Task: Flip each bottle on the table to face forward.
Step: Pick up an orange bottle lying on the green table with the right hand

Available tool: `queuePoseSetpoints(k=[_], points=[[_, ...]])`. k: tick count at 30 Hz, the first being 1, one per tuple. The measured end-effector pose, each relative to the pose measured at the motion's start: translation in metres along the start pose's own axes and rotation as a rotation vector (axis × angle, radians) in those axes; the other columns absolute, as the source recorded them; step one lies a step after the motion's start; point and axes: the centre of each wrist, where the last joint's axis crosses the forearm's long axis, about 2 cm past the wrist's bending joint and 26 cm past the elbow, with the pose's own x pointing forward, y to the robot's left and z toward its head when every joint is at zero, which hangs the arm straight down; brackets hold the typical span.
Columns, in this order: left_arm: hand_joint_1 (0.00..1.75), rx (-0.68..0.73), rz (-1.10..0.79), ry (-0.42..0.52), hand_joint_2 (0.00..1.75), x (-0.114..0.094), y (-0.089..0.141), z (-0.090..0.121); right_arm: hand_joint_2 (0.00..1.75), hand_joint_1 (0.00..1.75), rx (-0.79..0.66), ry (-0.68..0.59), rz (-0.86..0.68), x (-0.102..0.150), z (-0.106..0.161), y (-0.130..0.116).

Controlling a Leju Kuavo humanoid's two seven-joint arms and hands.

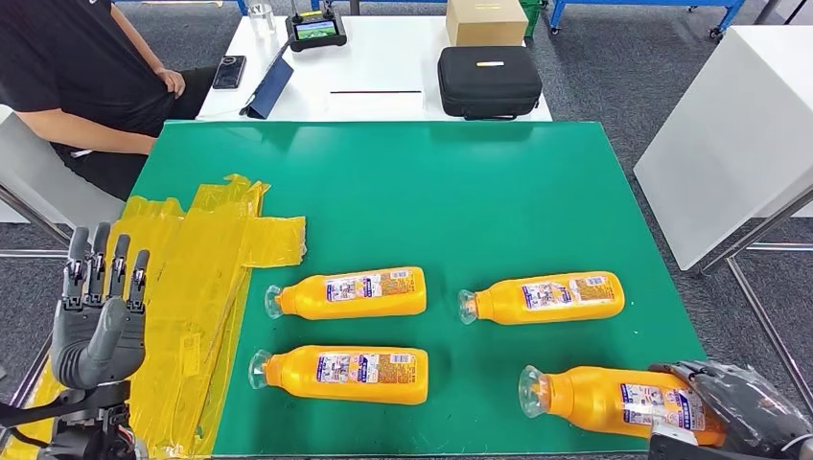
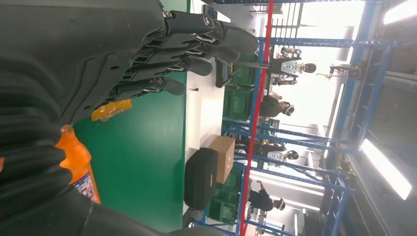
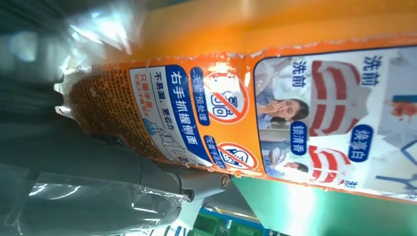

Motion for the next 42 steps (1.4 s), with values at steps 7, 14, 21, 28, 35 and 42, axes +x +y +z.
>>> queuePoseSetpoints(k=[7,14,21,28,35,42], points=[[0.0,0.004,0.001,-0.003,1.75,0.001,-0.001,0.002,1.75,1.75,0.007,0.0,0.008,0.003,0.003,0.002],[0.0,0.006,0.001,-0.001,1.75,0.001,0.0,0.003,1.75,1.75,0.008,-0.003,0.008,0.004,0.003,0.002],[0.0,0.007,0.001,0.0,1.75,0.001,0.0,0.004,1.75,1.75,0.007,-0.004,0.008,0.004,0.003,0.002],[0.0,0.005,-0.005,-0.003,1.75,0.003,0.0,0.01,1.75,1.75,0.005,0.005,0.031,0.007,0.005,0.009],[0.0,0.013,-0.021,-0.009,1.75,0.009,0.003,0.024,1.75,1.75,-0.003,-0.043,-0.022,0.005,0.01,0.011],[0.0,0.024,-0.024,-0.009,1.75,0.014,0.005,0.031,1.75,1.75,0.029,-0.068,0.016,0.003,-0.001,0.007]])
